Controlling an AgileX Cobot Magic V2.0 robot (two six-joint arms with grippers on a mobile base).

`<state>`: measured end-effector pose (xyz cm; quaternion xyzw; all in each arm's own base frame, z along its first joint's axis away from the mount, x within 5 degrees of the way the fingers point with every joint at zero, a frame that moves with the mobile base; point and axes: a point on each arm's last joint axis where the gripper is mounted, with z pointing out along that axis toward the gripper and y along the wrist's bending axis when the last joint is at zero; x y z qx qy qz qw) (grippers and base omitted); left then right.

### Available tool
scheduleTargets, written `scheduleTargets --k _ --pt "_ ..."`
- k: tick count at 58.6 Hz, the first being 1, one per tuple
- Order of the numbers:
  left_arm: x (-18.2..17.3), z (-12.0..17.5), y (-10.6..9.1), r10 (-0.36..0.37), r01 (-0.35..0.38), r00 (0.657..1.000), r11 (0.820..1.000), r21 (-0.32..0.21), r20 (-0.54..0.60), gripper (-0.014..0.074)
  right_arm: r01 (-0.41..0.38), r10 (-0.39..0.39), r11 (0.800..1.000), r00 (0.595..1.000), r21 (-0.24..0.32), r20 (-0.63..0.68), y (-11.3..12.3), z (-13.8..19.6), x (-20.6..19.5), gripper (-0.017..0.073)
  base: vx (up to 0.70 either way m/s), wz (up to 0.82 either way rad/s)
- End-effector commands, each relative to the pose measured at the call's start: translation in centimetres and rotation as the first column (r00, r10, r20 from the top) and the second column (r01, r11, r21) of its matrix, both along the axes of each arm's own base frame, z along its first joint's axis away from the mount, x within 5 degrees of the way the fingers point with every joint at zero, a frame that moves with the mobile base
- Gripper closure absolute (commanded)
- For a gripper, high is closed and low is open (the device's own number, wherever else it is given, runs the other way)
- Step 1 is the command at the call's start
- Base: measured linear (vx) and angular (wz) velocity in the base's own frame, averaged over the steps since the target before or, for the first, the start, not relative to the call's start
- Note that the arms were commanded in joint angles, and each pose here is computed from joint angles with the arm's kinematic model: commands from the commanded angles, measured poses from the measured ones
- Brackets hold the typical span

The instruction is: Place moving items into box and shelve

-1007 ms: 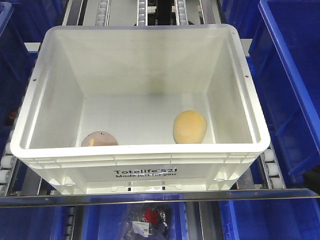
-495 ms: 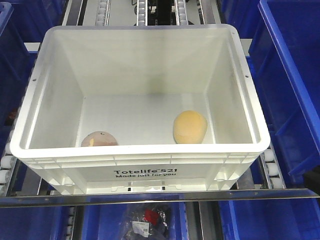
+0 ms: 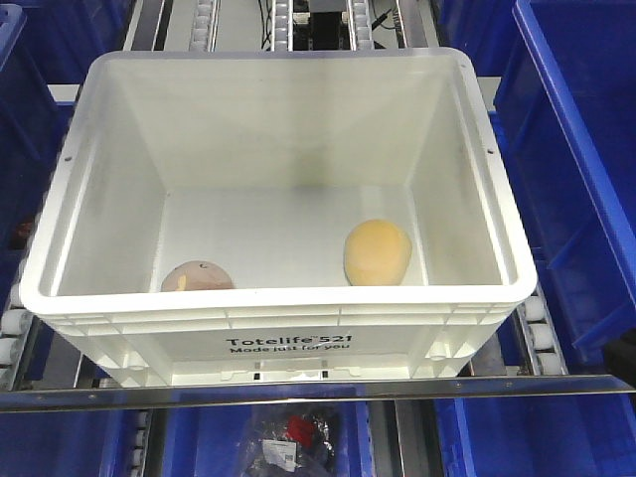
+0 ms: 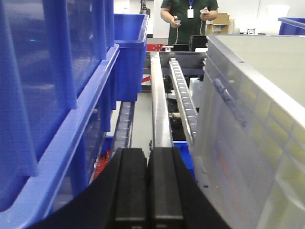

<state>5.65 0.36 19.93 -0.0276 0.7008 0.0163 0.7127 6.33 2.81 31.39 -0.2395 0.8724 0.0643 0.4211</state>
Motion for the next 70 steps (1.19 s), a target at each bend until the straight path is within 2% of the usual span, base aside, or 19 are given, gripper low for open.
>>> scheduleTargets --k 1,13,19,29,38,49,59,70 --pt "-0.02 -0.06 -0.06 -0.010 0.012 0.997 1.000 -0.021 0.078 0.0580 -0.007 0.004 0.999 0.997 0.033 0.076 0.18 1.16 0.33 0.0575 0.00 0.00" --pt "-0.02 -0.06 -0.07 -0.011 0.013 0.997 1.000 -0.022 0.077 0.0580 -0.007 0.004 0.999 0.997 0.033 0.076 0.18 1.16 0.33 0.0575 0.00 0.00" --pt "-0.02 -0.06 -0.17 -0.028 0.028 0.997 1.000 0.002 0.077 0.0580 -0.007 0.004 0.999 0.997 0.033 0.076 0.18 1.16 0.33 0.0575 0.00 0.00" --pt "-0.03 -0.01 -0.29 -0.048 0.050 0.995 0.998 -0.024 0.083 0.0580 -0.007 0.004 0.999 0.997 0.033 0.076 0.18 1.16 0.33 0.0575 0.00 0.00" --pt "-0.03 0.03 -0.30 -0.049 0.052 0.995 0.998 -0.025 0.089 0.0580 -0.007 0.004 0.999 0.997 0.033 0.076 0.18 1.16 0.33 0.0575 0.00 0.00" --pt "-0.03 0.04 -0.41 -0.067 0.066 0.994 0.998 0.012 0.086 0.0580 -0.006 0.004 0.999 0.997 0.033 0.075 0.17 1.16 0.33 0.0575 0.00 0.00" --pt "-0.02 -0.03 -0.39 -0.065 0.067 0.995 0.998 -0.013 0.080 0.0580 -0.006 0.004 0.999 0.997 0.033 0.075 0.17 1.16 0.33 0.0575 0.00 0.00" --pt "-0.02 -0.09 -0.38 -0.064 0.065 0.995 0.998 -0.013 0.074 0.0580 -0.006 0.004 0.999 0.997 0.033 0.075 0.17 1.16 0.33 0.0575 0.00 0.00"
